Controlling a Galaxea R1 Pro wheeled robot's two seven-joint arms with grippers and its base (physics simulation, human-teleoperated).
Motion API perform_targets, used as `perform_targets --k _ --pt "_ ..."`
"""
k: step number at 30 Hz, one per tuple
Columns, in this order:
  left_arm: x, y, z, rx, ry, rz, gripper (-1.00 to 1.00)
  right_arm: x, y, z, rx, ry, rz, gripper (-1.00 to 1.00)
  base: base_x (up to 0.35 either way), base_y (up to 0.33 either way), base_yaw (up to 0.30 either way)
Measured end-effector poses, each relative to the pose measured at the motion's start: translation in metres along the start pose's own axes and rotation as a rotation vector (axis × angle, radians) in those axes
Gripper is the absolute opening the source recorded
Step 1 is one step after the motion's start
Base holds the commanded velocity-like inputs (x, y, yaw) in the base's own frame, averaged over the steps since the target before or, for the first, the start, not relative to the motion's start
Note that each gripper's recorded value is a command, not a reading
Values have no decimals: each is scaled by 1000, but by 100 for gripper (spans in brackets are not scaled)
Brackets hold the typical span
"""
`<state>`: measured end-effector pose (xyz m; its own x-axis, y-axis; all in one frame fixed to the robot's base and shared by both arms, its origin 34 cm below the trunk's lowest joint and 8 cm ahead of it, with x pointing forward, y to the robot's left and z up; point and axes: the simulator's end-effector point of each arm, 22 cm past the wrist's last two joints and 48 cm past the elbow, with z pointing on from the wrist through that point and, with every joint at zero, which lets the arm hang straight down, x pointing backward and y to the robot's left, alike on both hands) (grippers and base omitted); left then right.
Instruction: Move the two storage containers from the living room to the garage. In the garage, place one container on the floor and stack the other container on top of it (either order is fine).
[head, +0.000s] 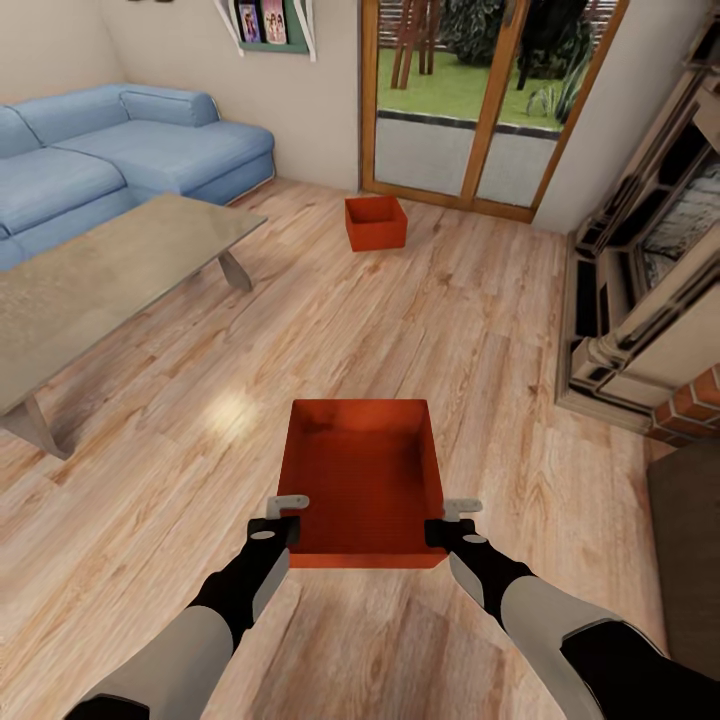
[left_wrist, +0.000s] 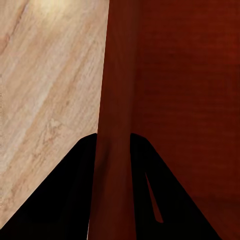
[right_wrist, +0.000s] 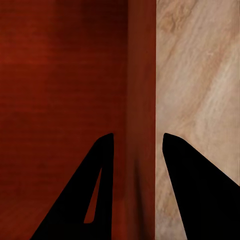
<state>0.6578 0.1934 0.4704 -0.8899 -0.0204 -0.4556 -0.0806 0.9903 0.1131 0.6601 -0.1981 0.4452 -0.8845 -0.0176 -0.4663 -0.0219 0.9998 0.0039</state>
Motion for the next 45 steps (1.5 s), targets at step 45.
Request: perform_targets --k 45 --pt "-32 8 -63 0 1 -1 -100 -33 0 -63 0 1 -1 -100 0 0 0"
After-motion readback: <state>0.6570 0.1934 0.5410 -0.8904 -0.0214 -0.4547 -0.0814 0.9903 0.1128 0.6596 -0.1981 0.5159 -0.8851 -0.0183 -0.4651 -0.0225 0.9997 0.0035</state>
